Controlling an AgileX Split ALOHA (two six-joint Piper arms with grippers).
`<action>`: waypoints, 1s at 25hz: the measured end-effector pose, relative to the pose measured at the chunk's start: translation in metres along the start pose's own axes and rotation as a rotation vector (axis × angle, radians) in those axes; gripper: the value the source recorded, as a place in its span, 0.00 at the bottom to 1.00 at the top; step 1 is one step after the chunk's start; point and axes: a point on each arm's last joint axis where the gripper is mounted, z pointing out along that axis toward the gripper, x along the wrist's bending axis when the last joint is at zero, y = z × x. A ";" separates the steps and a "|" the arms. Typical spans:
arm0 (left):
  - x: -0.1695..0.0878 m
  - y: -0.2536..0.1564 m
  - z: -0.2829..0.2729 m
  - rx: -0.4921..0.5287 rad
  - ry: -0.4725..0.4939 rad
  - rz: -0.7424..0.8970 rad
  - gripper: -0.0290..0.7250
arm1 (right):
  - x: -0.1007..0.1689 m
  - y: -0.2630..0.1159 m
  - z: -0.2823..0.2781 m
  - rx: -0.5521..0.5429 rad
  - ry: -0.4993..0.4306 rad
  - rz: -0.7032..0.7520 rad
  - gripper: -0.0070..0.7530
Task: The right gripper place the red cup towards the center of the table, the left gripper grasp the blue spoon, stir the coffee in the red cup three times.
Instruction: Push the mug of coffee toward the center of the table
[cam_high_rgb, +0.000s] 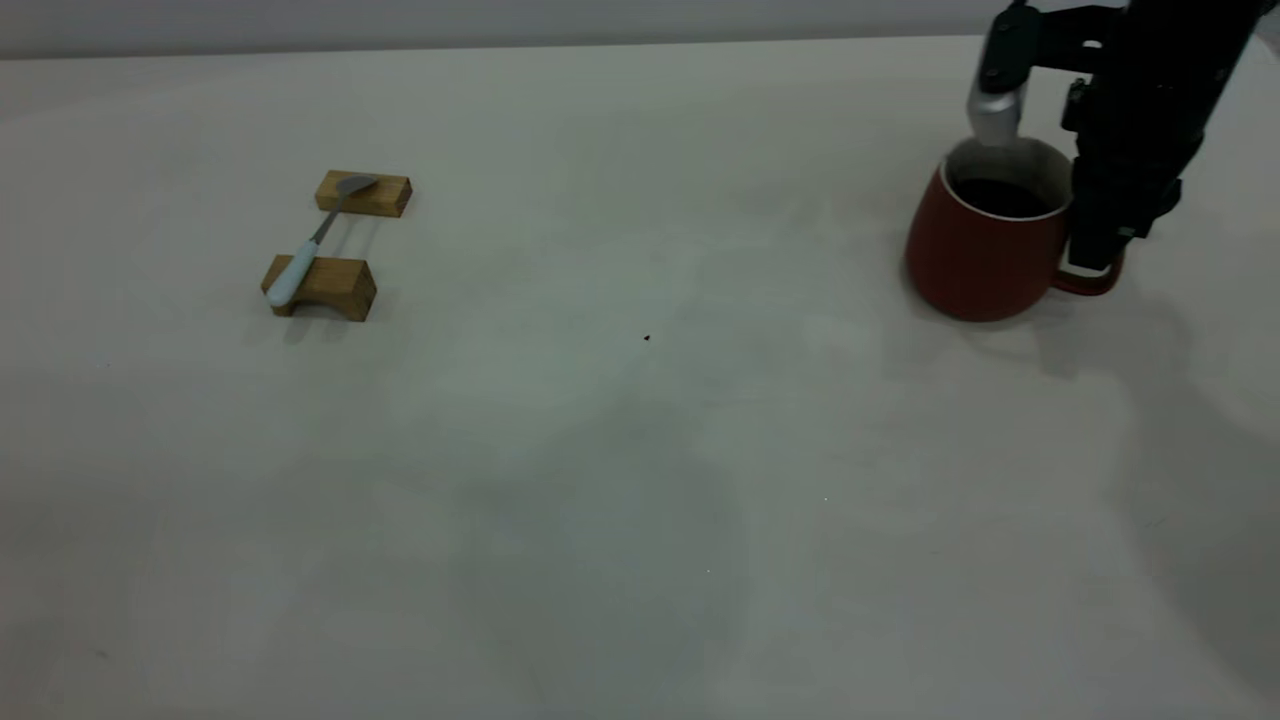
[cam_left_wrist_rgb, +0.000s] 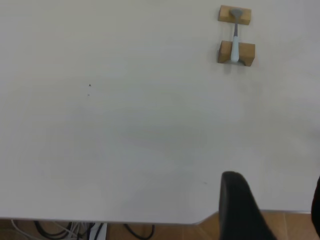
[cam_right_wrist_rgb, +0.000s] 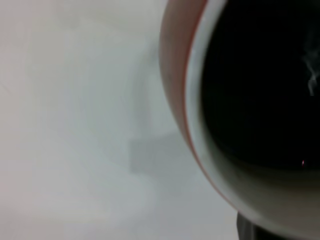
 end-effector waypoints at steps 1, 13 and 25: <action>0.000 0.000 0.000 0.000 0.000 0.000 0.60 | 0.002 0.005 0.000 -0.004 0.002 -0.005 0.23; 0.000 0.000 0.000 0.000 0.000 0.000 0.60 | 0.061 0.093 0.000 -0.045 0.029 -0.013 0.23; 0.000 0.000 0.000 0.000 0.000 0.000 0.60 | 0.087 0.144 -0.008 -0.092 -0.012 0.030 0.23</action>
